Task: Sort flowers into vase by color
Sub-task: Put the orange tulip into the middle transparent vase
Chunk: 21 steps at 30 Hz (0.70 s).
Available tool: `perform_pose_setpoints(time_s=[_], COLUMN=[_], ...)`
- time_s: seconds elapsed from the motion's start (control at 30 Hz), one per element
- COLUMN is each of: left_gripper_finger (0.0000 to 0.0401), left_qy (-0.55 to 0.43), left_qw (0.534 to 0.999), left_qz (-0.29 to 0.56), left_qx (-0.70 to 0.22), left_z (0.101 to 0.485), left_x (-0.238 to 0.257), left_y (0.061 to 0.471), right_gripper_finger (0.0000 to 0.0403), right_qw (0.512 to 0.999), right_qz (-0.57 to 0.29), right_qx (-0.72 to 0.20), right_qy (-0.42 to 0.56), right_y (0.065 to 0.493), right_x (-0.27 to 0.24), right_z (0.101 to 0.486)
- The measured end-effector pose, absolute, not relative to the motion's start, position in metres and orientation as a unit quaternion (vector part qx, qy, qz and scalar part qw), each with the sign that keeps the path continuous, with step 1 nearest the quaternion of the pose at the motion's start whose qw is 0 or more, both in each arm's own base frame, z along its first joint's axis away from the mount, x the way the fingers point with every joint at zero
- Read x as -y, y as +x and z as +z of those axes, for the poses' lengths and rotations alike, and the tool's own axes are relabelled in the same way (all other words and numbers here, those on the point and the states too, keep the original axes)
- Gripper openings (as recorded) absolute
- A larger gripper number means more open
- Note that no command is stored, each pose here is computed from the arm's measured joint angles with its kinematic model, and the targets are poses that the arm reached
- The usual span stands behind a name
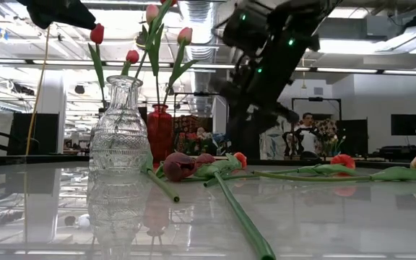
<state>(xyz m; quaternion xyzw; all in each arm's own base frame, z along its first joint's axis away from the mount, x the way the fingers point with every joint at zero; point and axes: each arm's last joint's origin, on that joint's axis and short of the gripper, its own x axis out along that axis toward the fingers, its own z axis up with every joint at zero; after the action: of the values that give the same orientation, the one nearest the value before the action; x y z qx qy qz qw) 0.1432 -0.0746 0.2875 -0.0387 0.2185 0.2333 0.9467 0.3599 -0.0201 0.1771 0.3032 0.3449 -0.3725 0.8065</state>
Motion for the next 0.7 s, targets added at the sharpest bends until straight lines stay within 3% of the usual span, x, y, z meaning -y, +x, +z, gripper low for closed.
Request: perform_pose_setpoints(time_s=[0.4, 0.7], left_gripper_finger=[0.0086, 0.0086], left_qy=[-0.038, -0.039], left_qw=[0.947, 0.946], left_qz=[0.233, 0.233], left_qx=[-0.220, -0.220], left_z=[0.287, 0.287], left_x=[0.075, 0.075], left_y=[0.143, 0.143], right_gripper_finger=[0.0191, 0.0191], right_qw=[0.781, 0.765], right_qz=[-0.407, -0.421], right_qx=[-0.323, -0.347], right_qy=[0.346, 0.341], right_y=[0.362, 0.370], right_x=[0.034, 0.031], right_z=[0.170, 0.133])
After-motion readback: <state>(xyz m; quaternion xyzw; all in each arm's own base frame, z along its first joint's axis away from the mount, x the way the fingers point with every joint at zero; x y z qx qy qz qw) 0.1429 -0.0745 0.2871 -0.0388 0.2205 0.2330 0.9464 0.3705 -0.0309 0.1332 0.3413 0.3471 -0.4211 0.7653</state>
